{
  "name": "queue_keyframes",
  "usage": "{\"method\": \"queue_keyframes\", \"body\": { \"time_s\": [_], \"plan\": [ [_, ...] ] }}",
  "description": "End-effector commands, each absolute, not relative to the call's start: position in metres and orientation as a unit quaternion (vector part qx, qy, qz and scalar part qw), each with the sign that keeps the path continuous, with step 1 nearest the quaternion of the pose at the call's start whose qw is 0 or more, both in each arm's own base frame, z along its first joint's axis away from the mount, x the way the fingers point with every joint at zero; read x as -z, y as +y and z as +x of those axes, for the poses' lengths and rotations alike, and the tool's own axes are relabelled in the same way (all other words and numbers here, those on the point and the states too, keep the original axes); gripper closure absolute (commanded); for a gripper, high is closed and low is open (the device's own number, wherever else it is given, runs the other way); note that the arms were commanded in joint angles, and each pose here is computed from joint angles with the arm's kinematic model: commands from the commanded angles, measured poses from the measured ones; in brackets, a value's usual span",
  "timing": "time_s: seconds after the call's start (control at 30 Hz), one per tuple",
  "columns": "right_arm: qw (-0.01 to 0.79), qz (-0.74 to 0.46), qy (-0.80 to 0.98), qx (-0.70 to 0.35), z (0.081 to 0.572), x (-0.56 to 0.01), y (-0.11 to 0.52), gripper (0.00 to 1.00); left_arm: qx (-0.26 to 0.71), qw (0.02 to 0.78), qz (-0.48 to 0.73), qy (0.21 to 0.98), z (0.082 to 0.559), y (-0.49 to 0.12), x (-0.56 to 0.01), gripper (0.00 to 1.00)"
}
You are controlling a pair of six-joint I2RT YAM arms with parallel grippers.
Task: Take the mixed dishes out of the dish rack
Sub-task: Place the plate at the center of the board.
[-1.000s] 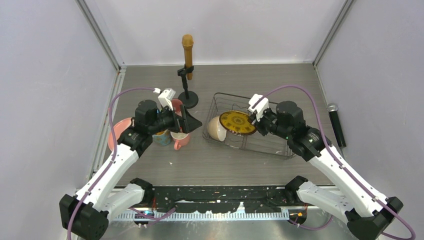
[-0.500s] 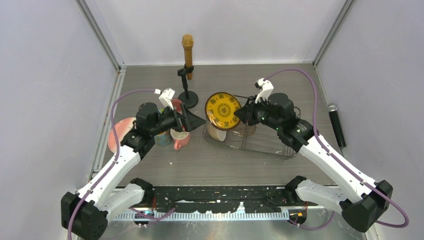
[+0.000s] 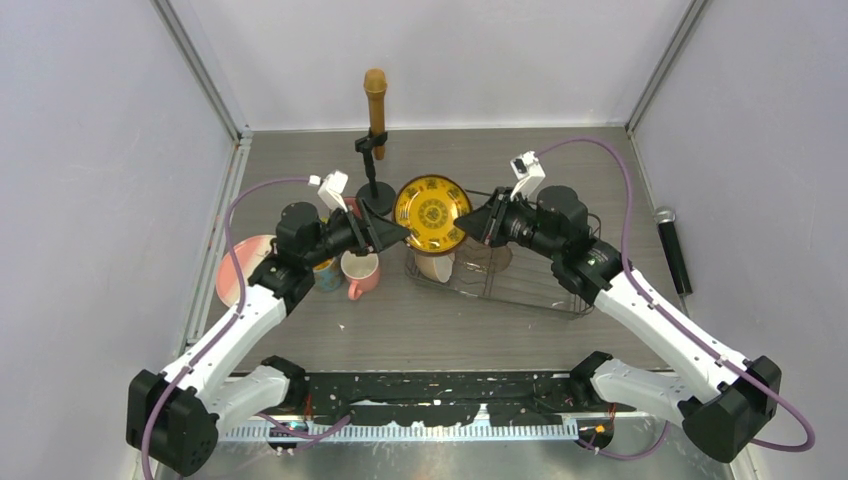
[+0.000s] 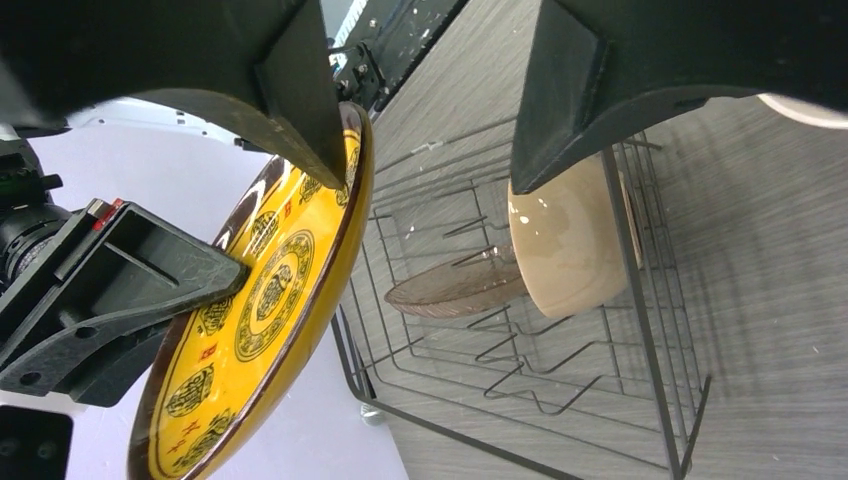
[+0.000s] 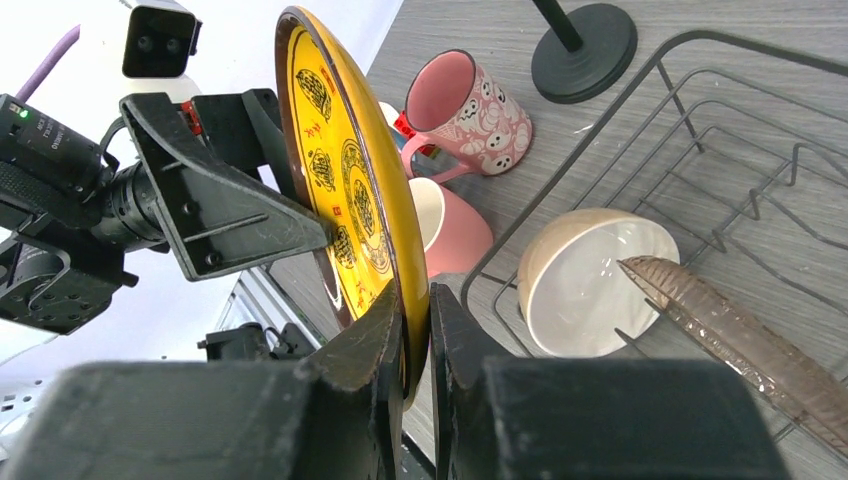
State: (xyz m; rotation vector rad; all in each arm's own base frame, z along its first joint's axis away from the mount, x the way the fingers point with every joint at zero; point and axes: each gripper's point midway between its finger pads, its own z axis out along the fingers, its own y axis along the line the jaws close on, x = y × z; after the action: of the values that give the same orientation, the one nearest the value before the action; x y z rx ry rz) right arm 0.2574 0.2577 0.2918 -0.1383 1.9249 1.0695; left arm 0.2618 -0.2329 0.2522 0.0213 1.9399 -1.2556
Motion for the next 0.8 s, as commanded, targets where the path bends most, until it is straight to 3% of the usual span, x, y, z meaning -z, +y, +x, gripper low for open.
{"method": "queue_keyframes", "body": {
  "time_s": [0.0, 0.13, 0.37, 0.47, 0.53, 0.6, 0.63, 0.7, 0.77],
  "plan": [
    [0.461, -0.052, 0.750, -0.472, 0.258, -0.312, 0.268, 1.00, 0.525, 0.422, 0.009, 0.740, 0.266, -0.239, -0.269, 0.42],
    [0.460, -0.052, 0.745, -0.480, 0.258, -0.313, 0.271, 1.00, 0.524, 0.420, 0.002, 0.741, 0.269, -0.239, -0.268, 0.58],
    [0.463, -0.052, 0.750, -0.470, 0.260, -0.305, 0.269, 0.96, 0.521, 0.422, -0.009, 0.742, 0.273, -0.238, -0.266, 1.00],
    [0.466, -0.050, 0.753, -0.461, 0.262, -0.300, 0.266, 0.88, 0.516, 0.420, -0.017, 0.746, 0.275, -0.237, -0.262, 1.00],
    [0.472, -0.050, 0.755, -0.453, 0.264, -0.297, 0.264, 0.73, 0.510, 0.419, -0.023, 0.751, 0.276, -0.235, -0.260, 1.00],
    [0.485, -0.043, 0.753, -0.443, 0.266, -0.297, 0.258, 0.48, 0.506, 0.422, -0.028, 0.752, 0.278, -0.233, -0.259, 1.00],
    [0.489, -0.039, 0.753, -0.439, 0.267, -0.297, 0.256, 0.19, 0.506, 0.425, -0.029, 0.750, 0.278, -0.233, -0.260, 1.00],
    [0.499, -0.029, 0.751, -0.431, 0.267, -0.297, 0.250, 0.03, 0.511, 0.427, -0.028, 0.746, 0.277, -0.233, -0.261, 1.00],
    [0.511, -0.026, 0.745, -0.429, 0.266, -0.299, 0.245, 0.01, 0.511, 0.429, -0.027, 0.744, 0.276, -0.233, -0.262, 1.00]
  ]
}}
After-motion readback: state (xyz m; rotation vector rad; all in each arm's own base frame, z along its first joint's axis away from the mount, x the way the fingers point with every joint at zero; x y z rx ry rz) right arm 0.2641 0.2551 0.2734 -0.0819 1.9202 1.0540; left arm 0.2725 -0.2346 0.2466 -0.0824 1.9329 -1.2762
